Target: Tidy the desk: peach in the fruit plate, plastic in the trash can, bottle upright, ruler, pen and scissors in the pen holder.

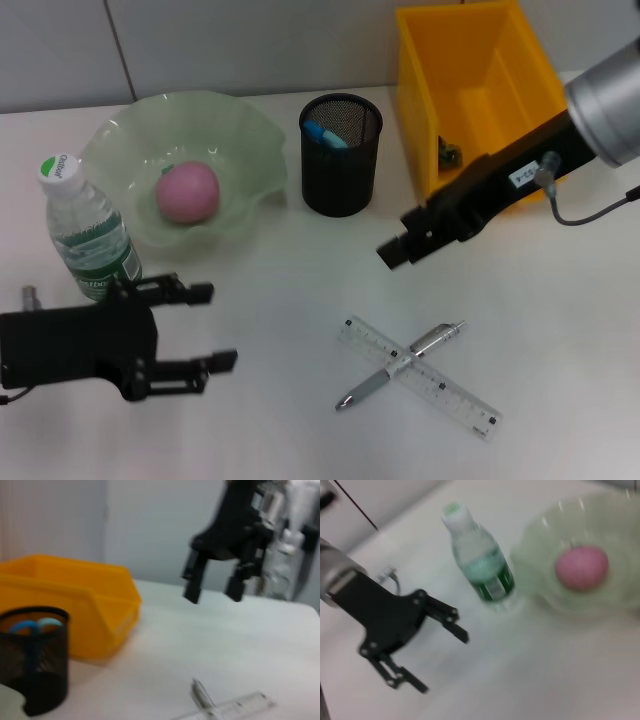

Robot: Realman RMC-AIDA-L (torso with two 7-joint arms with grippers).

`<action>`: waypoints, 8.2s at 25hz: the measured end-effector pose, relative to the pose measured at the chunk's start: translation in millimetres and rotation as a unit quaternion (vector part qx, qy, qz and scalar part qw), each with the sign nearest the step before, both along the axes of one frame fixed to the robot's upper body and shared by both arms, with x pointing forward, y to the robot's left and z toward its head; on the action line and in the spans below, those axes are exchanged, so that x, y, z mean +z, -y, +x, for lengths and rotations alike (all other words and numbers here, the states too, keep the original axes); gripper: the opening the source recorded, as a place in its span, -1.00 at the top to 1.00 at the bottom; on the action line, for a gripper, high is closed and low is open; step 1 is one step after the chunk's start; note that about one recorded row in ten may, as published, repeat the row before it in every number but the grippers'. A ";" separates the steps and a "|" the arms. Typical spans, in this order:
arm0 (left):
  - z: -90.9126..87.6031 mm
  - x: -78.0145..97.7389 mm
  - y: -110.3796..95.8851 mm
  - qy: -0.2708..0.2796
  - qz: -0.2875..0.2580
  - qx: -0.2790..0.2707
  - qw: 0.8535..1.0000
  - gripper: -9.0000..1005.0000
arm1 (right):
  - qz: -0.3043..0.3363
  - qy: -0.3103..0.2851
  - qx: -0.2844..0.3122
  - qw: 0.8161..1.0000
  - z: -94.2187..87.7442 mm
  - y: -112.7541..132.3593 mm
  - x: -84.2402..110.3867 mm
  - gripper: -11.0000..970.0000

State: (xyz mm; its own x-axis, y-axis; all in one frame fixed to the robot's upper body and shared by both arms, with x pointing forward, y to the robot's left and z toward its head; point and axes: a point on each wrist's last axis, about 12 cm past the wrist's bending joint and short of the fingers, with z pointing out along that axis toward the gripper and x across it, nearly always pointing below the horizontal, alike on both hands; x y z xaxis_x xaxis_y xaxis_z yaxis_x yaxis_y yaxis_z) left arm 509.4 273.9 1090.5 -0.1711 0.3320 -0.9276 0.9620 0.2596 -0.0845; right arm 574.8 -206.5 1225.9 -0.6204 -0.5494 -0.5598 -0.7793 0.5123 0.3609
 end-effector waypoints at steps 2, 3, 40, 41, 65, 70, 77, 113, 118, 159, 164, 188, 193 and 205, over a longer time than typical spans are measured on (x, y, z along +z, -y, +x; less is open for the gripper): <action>-0.3 0.0 2.8 0.000 0.009 -0.012 1.000 -0.57 | -0.034 -0.018 0.002 0.999 5.3 -6.9 -1.6 -0.32; -1.4 -0.1 6.4 0.002 0.023 -0.029 0.999 -0.58 | -0.049 -0.025 0.005 0.998 7.6 -11.4 -2.0 -0.32; -0.6 -4.6 11.2 0.026 0.033 -0.048 0.998 -0.57 | -0.238 -0.034 0.064 0.969 17.7 -107.0 -72.9 -0.32; -0.3 -4.4 11.2 0.026 0.033 -0.048 0.998 -0.57 | -0.237 -0.033 0.064 0.969 17.5 -107.4 -73.6 -0.32; 0.9 -2.5 12.7 0.028 0.029 -0.050 0.998 -0.57 | -0.250 -0.021 0.061 0.966 7.4 -121.5 -96.2 -0.32; 0.6 -2.6 13.1 0.028 0.029 -0.051 0.998 -0.57 | -0.257 -0.018 0.054 0.965 5.5 -123.8 -98.5 -0.32; 0.3 -2.7 12.7 0.028 0.029 -0.052 0.998 -0.57 | -0.259 -0.009 0.046 0.965 6.1 -126.6 -97.7 -0.32; 1.4 -1.9 12.3 0.029 0.028 -0.049 0.998 -0.57 | -0.287 0.019 0.046 0.957 -1.6 -137.4 -96.4 -0.23; 1.2 -1.8 12.2 0.030 0.028 -0.050 0.998 -0.57 | -0.295 0.020 0.044 0.954 -3.7 -137.9 -98.0 -0.18; 1.1 -1.8 12.5 0.029 0.028 -0.051 0.998 -0.57 | -0.206 0.102 -0.034 0.973 19.1 -110.4 -22.0 0.20; 1.8 -2.3 13.9 0.029 0.028 -0.051 0.998 -0.57 | -0.162 0.143 -0.056 0.975 28.1 -100.5 -0.3 0.20; 8.4 -4.3 21.2 0.024 0.018 -0.052 0.998 -0.57 | 0.009 0.352 -0.194 0.915 77.8 -90.1 6.9 0.20; 9.7 -3.8 22.1 0.027 0.019 -0.054 0.998 -0.57 | 0.030 0.350 -0.208 0.913 82.2 -94.5 -8.4 0.20; 11.3 -2.9 24.0 0.032 0.019 -0.058 0.998 -0.57 | 0.036 0.338 -0.230 0.912 85.1 -92.4 -38.7 0.20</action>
State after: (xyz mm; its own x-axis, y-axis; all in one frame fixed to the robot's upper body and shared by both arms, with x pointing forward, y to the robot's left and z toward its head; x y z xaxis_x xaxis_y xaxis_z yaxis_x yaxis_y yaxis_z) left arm 520.7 250.0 1087.6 -0.0703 0.3816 -0.9217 0.9888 0.1487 -0.0138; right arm 659.8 -114.2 1187.3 -0.2748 -0.2649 -0.9243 -0.5452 0.8348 -0.0771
